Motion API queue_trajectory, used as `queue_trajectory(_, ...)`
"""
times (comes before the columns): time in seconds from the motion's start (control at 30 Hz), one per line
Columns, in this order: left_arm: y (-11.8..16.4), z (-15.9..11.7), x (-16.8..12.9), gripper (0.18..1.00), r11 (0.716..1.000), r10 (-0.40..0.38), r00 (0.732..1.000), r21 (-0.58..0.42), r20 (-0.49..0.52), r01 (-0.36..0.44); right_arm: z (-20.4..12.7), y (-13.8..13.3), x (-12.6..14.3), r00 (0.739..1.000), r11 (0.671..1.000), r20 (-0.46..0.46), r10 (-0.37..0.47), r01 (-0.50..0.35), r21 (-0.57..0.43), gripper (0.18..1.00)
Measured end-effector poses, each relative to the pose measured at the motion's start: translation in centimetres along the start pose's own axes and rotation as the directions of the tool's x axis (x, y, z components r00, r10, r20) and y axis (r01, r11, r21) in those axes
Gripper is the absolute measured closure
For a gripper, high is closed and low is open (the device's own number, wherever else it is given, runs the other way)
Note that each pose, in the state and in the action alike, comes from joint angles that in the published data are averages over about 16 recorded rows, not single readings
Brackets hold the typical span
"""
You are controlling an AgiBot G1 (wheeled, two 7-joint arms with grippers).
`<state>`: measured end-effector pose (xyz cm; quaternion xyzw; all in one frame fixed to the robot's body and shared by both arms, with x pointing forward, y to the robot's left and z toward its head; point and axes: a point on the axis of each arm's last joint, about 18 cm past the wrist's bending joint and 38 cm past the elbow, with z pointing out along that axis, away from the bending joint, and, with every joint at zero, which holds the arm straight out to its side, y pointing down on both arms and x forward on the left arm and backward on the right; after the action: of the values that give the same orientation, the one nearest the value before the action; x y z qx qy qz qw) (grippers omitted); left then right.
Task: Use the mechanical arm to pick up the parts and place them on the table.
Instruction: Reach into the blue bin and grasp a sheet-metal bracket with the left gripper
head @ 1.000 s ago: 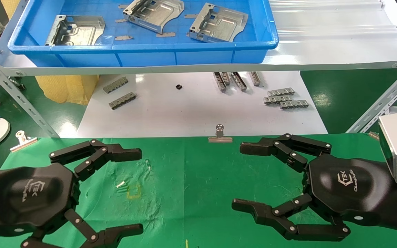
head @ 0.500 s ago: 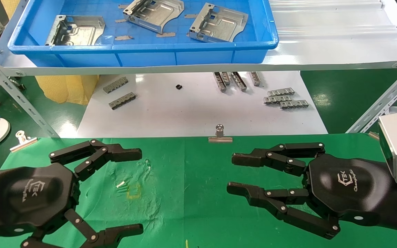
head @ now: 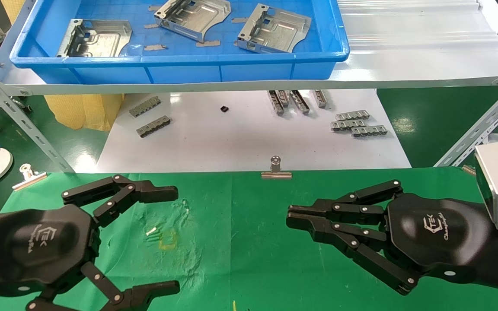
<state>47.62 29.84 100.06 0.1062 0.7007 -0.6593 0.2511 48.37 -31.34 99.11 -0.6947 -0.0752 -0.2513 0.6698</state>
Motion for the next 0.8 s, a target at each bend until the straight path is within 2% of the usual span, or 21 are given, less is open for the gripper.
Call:
queue_trajectory(0.23,-2.4,0.8,-3.3,0.183,0.998,0.065,0.996,0.013,0.055,-0.065,0.0,0.0,0.0,1.0,1.0,0.0,0.0,0.0,0.0,0.96)
queue_trajectory(0.43,-6.0,2.1,-10.3,0.183,0.991,0.124,0.972,0.022,0.202,-0.131,0.0,0.0,0.0,1.0,1.0,0.0,0.0,0.0,0.0,0.982)
queue_trajectory(0.6,-8.6,3.8,-17.6,0.183,0.991,0.124,0.922,0.007,0.367,-0.136,0.0,0.0,0.0,1.0,1.0,0.0,0.0,0.0,0.0,0.987)
queue_trajectory(0.8,-9.8,6.0,-24.5,0.183,0.996,0.088,0.832,-0.05,0.548,-0.073,0.0,0.0,0.0,1.0,1.0,0.0,0.0,0.0,0.0,0.987)
